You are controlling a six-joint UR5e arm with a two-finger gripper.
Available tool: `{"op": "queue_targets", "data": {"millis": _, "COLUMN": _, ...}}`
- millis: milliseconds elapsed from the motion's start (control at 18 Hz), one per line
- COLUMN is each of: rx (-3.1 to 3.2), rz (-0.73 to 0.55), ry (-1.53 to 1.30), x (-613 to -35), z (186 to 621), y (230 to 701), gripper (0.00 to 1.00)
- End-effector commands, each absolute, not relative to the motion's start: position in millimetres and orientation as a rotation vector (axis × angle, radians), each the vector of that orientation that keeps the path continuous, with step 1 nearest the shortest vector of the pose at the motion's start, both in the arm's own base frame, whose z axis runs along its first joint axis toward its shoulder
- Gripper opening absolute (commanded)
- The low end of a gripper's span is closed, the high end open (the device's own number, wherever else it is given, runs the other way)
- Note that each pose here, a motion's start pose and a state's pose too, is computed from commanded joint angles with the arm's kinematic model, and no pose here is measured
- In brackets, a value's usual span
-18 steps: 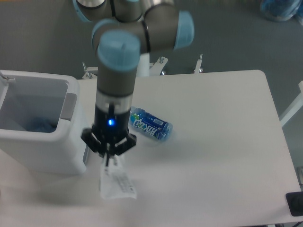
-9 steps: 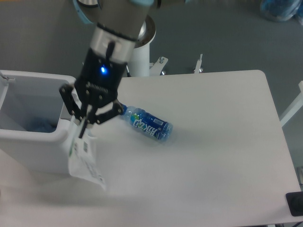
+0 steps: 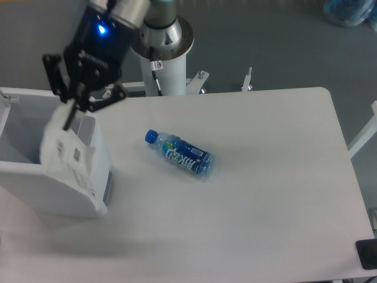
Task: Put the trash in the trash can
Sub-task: 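Carry the held paper wrapper over the white trash bin, then open the gripper to drop the paper wrapper into the bin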
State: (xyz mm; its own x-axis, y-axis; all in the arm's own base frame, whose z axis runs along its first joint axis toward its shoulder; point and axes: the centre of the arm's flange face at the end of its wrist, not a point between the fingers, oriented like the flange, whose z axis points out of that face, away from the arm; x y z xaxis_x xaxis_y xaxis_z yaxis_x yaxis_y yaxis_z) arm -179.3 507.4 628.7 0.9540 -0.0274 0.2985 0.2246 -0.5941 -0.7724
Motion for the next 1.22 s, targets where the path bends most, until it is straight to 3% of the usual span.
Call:
{"op": "queue_targets", "data": {"millis": 389, "rx": -2.233, "rz": -0.33, "ry": 0.026, "x": -133.8, "z": 580.0, "y": 469.1, "gripper": 0.0}}
{"op": "queue_targets", "data": {"millis": 833, "rx": -2.285, "rz": -0.352, "ry": 0.105, "x": -129.3, "z": 542.7, "y": 478.6, "gripper": 0.0}}
{"op": "queue_targets", "data": {"millis": 1111, "rx": -2.319, "rz": -0.366, "ry": 0.124, "x": -138.7, "z": 518.8, "y": 490.1, "gripper": 0.05}}
{"op": "queue_targets", "data": {"millis": 1167, "rx": -2.325, "rz": -0.369, "ry": 0.131, "x": -140.2, "z": 513.9, "y": 490.8, "gripper": 0.1}}
{"op": "queue_targets", "data": {"millis": 1222, "rx": -2.325, "rz": -0.365, "ry": 0.154, "x": -138.2, "z": 511.8, "y": 491.8, "gripper": 0.21}}
